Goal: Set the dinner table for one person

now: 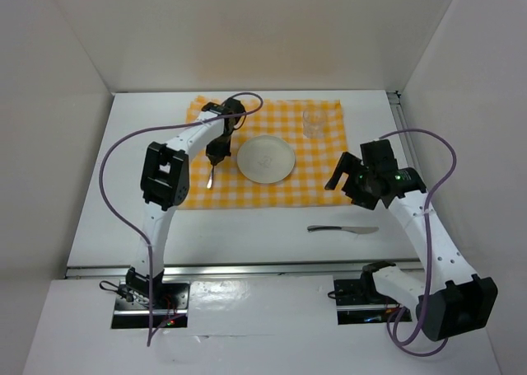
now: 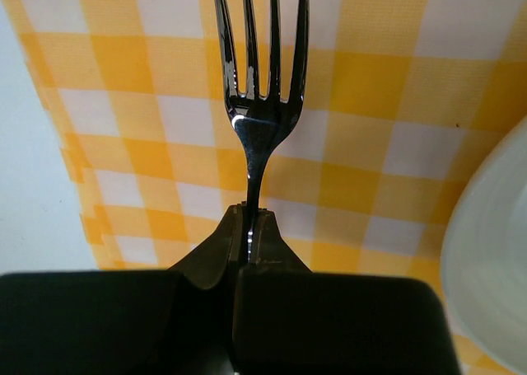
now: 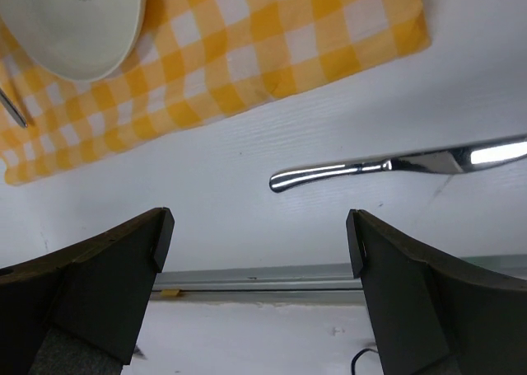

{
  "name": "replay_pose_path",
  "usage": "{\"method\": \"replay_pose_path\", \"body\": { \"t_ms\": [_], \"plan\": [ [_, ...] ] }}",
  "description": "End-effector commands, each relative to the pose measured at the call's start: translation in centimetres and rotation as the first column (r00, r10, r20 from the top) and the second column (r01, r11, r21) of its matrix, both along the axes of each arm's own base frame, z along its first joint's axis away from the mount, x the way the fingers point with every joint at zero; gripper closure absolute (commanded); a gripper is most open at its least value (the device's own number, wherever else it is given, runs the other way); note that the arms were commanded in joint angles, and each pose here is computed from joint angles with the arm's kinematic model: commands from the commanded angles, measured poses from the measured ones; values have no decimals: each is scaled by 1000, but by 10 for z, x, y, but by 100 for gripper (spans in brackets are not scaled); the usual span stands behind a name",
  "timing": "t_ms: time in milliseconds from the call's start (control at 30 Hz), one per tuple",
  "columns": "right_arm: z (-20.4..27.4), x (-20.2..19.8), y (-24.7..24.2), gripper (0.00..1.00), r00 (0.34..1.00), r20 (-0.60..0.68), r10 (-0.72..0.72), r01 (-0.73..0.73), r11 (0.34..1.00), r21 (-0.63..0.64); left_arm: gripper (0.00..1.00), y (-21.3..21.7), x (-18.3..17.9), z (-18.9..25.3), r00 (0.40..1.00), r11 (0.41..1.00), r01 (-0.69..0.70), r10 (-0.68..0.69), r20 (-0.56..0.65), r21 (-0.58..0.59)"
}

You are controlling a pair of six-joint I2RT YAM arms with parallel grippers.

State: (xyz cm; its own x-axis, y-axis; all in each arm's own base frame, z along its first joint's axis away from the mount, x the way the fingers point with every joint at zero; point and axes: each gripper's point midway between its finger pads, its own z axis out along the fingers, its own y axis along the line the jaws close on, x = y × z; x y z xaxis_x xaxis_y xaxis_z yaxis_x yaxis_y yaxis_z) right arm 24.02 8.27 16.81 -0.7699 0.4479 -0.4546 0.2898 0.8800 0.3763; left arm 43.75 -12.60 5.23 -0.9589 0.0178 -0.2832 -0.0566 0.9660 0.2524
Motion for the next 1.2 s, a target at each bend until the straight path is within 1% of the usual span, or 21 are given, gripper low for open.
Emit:
{"method": "replay_pose_path", "body": {
  "t_ms": [0, 67, 100, 133, 233, 267, 300, 333, 367, 400, 500, 533, 633, 667, 767, 800, 867, 967, 1000, 1133, 1167],
  "plan": [
    [-14, -15, 2, 0, 985, -130, -115, 121, 992, 37, 99, 6, 8, -5, 1000, 1000, -26, 26, -9, 15],
    [-35, -28, 4, 0, 964, -213, -157, 169, 985, 37, 91, 11, 7, -12, 999, 999, -34, 35, -30, 24],
    [-42, -33, 2, 0, 945, -244, -219, 232, 972, 24, 82, 11, 5, -12, 998, 999, -43, 44, -36, 25],
    [-51, -42, 2, 0, 935, -271, -231, 245, 969, 19, 76, 12, 2, -15, 998, 998, -51, 52, -44, 28],
    [-65, -50, -2, 15, 900, -308, -308, 326, 945, 9, 46, 16, -4, -12, 997, 997, -62, 64, -45, 37],
    [-68, -52, -2, 17, 890, -319, -326, 347, 938, 10, 44, 13, -2, -8, 998, 998, -62, 62, -30, 21],
    [-70, -54, 0, 19, 880, -334, -338, 365, 931, 18, 36, 14, -3, 0, 998, 998, -62, 62, -18, 15],
    [-76, -58, 4, 21, 867, -359, -346, 380, 924, 29, 35, 11, -1, 5, 998, 998, -60, 60, -2, -5],
    [-75, -53, 6, 21, 868, -347, -356, 395, 918, 46, 35, 10, 0, 11, 998, 998, -60, 60, 11, -11],
    [-79, -53, 7, 23, 855, -355, -379, 422, 905, 52, 35, 8, 5, 28, 997, 998, -59, 61, 51, -29],
    [-84, -43, 8, 25, 842, -350, -410, 457, 888, 59, 32, 7, 4, 54, 994, 997, -55, 60, 90, -56],
    [-86, -40, 9, 27, 839, -347, -419, 464, 884, 56, 32, 7, 4, 72, 990, 996, -53, 62, 129, -73],
    [-101, -34, 5, 28, 798, -369, -476, 513, 858, 3, 32, 7, 0, 98, 983, 994, -46, 63, 172, -101],
    [-101, -30, 4, 30, 791, -369, -488, 523, 852, -5, 32, 10, -2, 118, 974, 993, -45, 68, 216, -108],
    [-113, -33, 2, 30, 764, -400, -506, 532, 845, -52, 32, 15, -13, 138, 964, 993, -55, 79, 253, -100],
    [-115, -31, 3, 30, 758, -403, -513, 541, 839, -52, 32, 16, -17, 156, 954, 992, -50, 83, 288, -117],
    [-127, -34, 4, 30, 730, -436, -526, 553, 830, -75, 31, 15, -25, 169, 945, 990, -45, 86, 314, -134],
    [-134, -32, 5, 30, 718, -443, -536, 564, 822, -81, 31, 13, -32, 182, 940, 986, -29, 84, 331, -167],
    [-134, -29, 3, 32, 723, -429, -542, 566, 820, -82, 31, 11, -34, 186, 938, 983, -22, 83, 337, -181],
    [-149, -29, 1, 36, 689, -451, -567, 580, 805, -126, 31, 10, -42, 192, 935, 983, -11, 76, 347, -186],
    [-151, -27, 2, 36, 690, -451, -567, 580, 805, -125, 31, 8, -46, 194, 934, 982, -1, 68, 350, -187]
  ]
}}
